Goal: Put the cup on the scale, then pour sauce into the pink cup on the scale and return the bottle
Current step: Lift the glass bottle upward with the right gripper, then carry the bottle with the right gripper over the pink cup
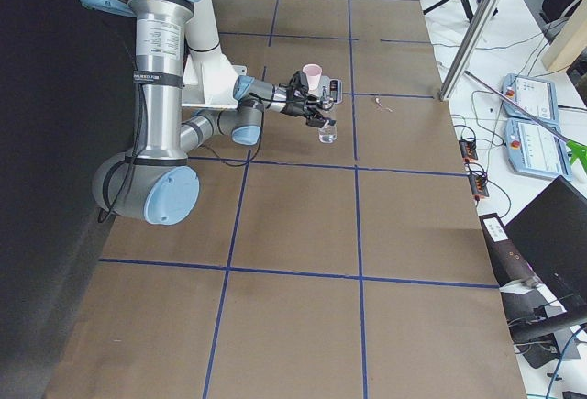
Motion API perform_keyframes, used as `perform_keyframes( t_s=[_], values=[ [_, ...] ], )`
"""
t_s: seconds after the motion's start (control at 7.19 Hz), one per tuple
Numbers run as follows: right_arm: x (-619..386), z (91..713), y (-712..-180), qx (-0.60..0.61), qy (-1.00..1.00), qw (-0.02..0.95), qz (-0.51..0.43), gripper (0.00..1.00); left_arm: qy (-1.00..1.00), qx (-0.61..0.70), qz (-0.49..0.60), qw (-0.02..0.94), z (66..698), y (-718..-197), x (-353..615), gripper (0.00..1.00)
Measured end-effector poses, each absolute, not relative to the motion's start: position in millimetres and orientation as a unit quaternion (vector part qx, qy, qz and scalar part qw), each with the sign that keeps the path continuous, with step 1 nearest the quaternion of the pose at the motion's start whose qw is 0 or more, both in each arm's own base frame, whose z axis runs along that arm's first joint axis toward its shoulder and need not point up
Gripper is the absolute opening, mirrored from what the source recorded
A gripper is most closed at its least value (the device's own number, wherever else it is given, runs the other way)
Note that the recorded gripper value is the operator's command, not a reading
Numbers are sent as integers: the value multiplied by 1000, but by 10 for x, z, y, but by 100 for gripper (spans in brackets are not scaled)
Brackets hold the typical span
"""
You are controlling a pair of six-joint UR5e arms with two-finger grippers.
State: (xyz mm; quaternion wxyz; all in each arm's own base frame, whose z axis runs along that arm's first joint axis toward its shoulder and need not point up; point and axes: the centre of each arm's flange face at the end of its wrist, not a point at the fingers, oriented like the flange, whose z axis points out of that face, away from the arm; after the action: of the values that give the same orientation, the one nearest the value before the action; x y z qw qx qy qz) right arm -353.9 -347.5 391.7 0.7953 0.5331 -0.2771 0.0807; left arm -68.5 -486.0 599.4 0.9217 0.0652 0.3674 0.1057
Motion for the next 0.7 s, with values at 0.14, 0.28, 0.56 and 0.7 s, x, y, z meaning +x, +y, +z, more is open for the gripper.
perform_keyframes(
  t_s=[0.14, 0.28, 0.56, 0.7],
  values=[
    [-3678, 3801, -3526, 535, -257, 802, 64, 0, 367, 64, 105, 922, 6001, -4860, -685, 100],
    [-3826, 3651, -3577, 536, -243, 807, 52, 0, 367, 64, 105, 922, 6010, -4858, -686, 100],
    [-4100, 3365, -3657, 539, -195, 820, 10, 0, 367, 62, 105, 922, 6023, -4854, -686, 100],
    [-4250, 3198, -3690, 538, -159, 828, -14, 0, 367, 62, 104, 922, 6028, -4852, -686, 100]
  ],
)
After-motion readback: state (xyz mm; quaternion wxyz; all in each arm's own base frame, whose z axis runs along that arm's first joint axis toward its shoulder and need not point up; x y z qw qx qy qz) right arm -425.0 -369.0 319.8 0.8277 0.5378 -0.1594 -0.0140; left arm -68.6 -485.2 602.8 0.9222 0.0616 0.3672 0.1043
